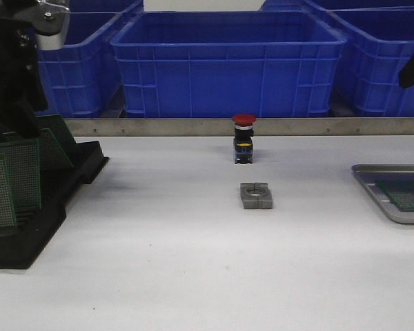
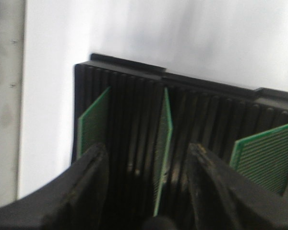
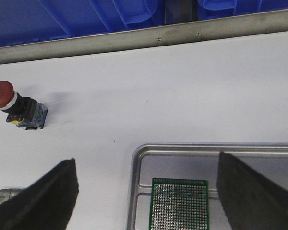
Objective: Place circuit board on tray
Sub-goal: 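Grasp a second green board from the rack with the left gripper, then lift the second board and pass it to the right gripper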
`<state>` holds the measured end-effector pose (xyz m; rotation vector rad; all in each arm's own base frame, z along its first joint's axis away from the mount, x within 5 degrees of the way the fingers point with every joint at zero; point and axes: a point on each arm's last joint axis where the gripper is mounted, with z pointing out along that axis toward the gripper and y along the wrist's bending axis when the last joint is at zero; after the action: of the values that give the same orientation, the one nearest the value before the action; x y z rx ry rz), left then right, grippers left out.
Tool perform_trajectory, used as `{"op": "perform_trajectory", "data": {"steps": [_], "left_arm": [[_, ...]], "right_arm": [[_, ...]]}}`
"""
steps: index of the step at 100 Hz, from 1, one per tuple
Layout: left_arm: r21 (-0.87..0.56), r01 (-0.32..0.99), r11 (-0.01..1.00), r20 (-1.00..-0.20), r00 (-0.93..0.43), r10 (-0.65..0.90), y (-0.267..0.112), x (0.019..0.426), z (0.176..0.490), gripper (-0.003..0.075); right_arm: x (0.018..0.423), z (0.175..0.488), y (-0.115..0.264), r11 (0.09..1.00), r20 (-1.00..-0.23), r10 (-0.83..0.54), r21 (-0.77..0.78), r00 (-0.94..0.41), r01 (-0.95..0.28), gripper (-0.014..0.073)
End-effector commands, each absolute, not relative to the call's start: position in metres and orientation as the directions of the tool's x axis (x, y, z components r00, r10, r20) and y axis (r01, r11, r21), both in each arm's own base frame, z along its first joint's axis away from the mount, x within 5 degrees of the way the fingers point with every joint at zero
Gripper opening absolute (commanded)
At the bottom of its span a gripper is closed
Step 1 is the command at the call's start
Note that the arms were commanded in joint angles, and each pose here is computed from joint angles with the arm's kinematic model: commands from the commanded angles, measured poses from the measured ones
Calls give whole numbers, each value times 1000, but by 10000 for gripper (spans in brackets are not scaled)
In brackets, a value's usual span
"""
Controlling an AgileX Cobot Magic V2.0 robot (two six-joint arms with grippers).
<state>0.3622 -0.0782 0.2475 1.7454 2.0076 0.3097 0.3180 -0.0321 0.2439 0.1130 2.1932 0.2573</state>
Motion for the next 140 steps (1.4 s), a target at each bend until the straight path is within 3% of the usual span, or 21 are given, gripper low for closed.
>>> {"op": "perform_trajectory", "data": {"steps": [1,21,29,53,75,105,121,140], "left_arm": [[511,833,214,-251,-94,963,-81,366,266,347],[508,834,215,-249,-97,964,-82,372,257,345],[516,829,217,-252,-95,963,-82,373,257,310],[511,832,216,-250,-96,963,-82,372,257,-19],[528,828,191,-223,-83,971,-80,372,259,-20],[610,772,178,-221,-50,974,-74,346,309,-20],[649,736,192,-273,-10,962,-82,328,335,-20],[604,767,217,-404,60,913,-119,310,345,-20]], "right_arm": [[317,267,-35,975,-830,187,223,-526,-4,610],[317,267,-35,975,-830,187,223,-526,-5,610],[317,267,-35,975,-830,187,222,-526,-4,610],[317,267,-35,975,-830,187,222,-525,-3,610],[318,267,-37,976,-833,188,215,-521,8,610],[317,268,-36,977,-836,183,212,-518,3,610],[307,287,-29,977,-864,142,202,-483,-73,610],[286,318,-12,965,-913,29,133,-407,-228,610]]}}
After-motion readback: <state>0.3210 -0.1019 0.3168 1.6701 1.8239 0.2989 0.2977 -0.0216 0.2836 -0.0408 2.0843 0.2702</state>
